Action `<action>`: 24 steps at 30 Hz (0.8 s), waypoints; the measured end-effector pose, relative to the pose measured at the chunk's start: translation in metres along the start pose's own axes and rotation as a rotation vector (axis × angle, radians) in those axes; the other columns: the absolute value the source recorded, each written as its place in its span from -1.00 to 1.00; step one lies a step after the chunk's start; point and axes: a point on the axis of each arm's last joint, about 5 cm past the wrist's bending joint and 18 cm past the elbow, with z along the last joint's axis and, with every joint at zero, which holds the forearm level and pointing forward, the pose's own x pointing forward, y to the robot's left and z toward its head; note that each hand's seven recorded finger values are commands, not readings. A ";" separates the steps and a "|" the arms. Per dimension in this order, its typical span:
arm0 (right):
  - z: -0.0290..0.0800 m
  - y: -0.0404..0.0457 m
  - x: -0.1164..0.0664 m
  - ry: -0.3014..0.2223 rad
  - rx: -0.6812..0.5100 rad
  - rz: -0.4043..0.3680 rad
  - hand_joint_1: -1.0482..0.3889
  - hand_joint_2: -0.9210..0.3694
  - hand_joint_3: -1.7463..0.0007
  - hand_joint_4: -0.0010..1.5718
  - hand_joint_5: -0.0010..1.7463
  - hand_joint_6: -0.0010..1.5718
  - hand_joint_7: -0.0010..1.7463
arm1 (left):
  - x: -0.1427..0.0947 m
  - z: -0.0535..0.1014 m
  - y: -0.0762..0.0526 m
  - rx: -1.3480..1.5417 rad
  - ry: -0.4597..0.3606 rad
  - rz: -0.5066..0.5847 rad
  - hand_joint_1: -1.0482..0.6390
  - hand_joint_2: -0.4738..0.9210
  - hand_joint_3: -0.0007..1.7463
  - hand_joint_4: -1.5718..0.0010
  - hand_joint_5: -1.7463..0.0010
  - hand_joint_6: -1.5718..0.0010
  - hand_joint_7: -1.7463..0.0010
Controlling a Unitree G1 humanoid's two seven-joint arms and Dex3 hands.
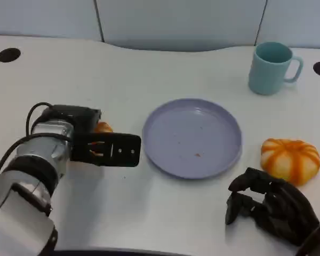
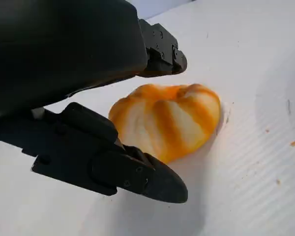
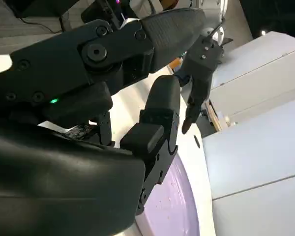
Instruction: Grasp the bread from the table and place it into the plate.
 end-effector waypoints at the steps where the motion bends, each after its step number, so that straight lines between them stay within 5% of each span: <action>1: 0.000 0.0001 0.000 -0.001 0.000 0.000 -0.23 -1.00 0.95 -0.25 0.71 -0.10 0.06 | 0.000 0.000 -0.001 -0.002 0.005 -0.004 -0.71 0.92 -1.00 0.89 0.94 0.76 0.96; 15: -0.002 0.0019 -0.008 -0.008 0.048 0.033 -0.21 -1.00 0.95 -0.22 0.64 -0.16 0.10 | 0.001 0.002 -0.006 -0.094 0.043 -0.093 -0.69 0.85 -1.00 0.89 0.93 0.74 0.98; 19: -0.003 0.0018 -0.009 -0.010 0.049 0.033 -0.22 -1.00 0.97 -0.19 0.62 -0.14 0.09 | 0.001 0.003 -0.010 -0.086 0.028 -0.078 -0.55 0.79 -1.00 0.66 0.81 0.59 0.92; 20: -0.003 0.0018 -0.009 -0.012 0.050 0.033 -0.21 -1.00 0.97 -0.19 0.62 -0.13 0.09 | 0.000 0.003 -0.012 -0.087 0.019 -0.071 -0.49 0.80 -1.00 0.42 0.67 0.34 0.85; 24: -0.003 0.0017 -0.009 -0.011 0.056 0.032 -0.20 -1.00 0.96 -0.20 0.63 -0.14 0.09 | 0.000 0.003 -0.013 -0.088 0.006 -0.033 -0.32 0.81 -1.00 0.15 -0.04 -0.22 0.60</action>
